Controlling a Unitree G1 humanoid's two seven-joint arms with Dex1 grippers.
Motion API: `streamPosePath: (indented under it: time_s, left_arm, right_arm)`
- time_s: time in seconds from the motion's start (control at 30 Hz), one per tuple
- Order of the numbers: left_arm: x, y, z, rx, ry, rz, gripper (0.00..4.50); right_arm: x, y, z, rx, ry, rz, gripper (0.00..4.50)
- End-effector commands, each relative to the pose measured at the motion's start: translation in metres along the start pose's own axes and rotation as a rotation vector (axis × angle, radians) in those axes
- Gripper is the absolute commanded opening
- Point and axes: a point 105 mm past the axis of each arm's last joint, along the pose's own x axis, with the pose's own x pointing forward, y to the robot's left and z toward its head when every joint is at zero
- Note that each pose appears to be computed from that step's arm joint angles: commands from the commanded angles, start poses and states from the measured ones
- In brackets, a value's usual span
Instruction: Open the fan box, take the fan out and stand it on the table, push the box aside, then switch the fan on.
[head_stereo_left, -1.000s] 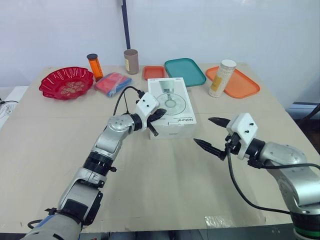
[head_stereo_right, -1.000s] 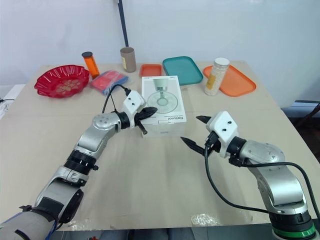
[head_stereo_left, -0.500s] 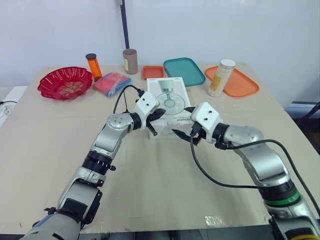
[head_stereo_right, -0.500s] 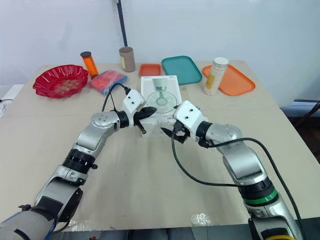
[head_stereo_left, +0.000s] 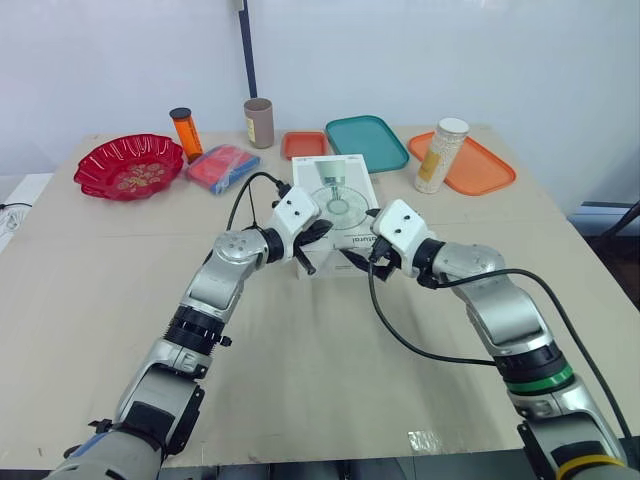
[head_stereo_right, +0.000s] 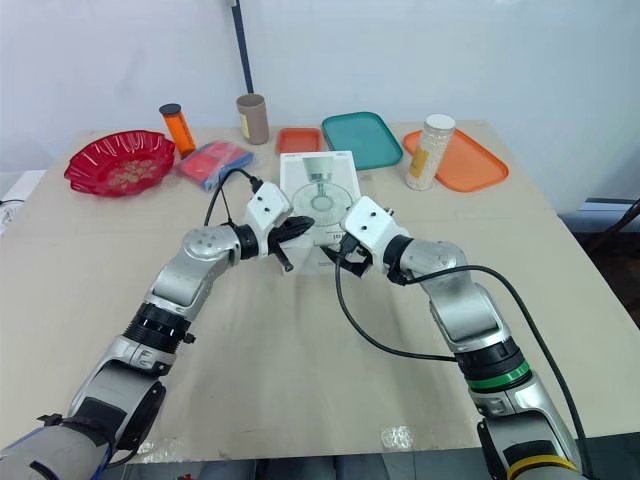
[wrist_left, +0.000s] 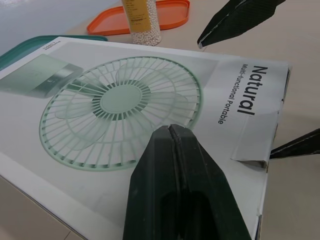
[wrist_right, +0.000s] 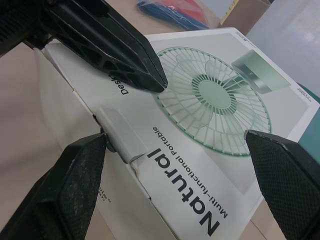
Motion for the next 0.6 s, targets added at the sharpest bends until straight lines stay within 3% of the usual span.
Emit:
streamPosePath:
  time_s: [0.03,0.6]
  left_arm:
    - [0.002,-0.011,-0.002,0.007,0.006,-0.044,0.05]
    - [0.005,-0.024,-0.002,0.006,-0.004,-0.09,0.05]
  right_arm:
    - [-0.005,-0.013,0.021,-0.004,-0.051,-0.042,4.5]
    - [-0.006,-0.028,0.033,0.05,-0.072,-0.089,4.5]
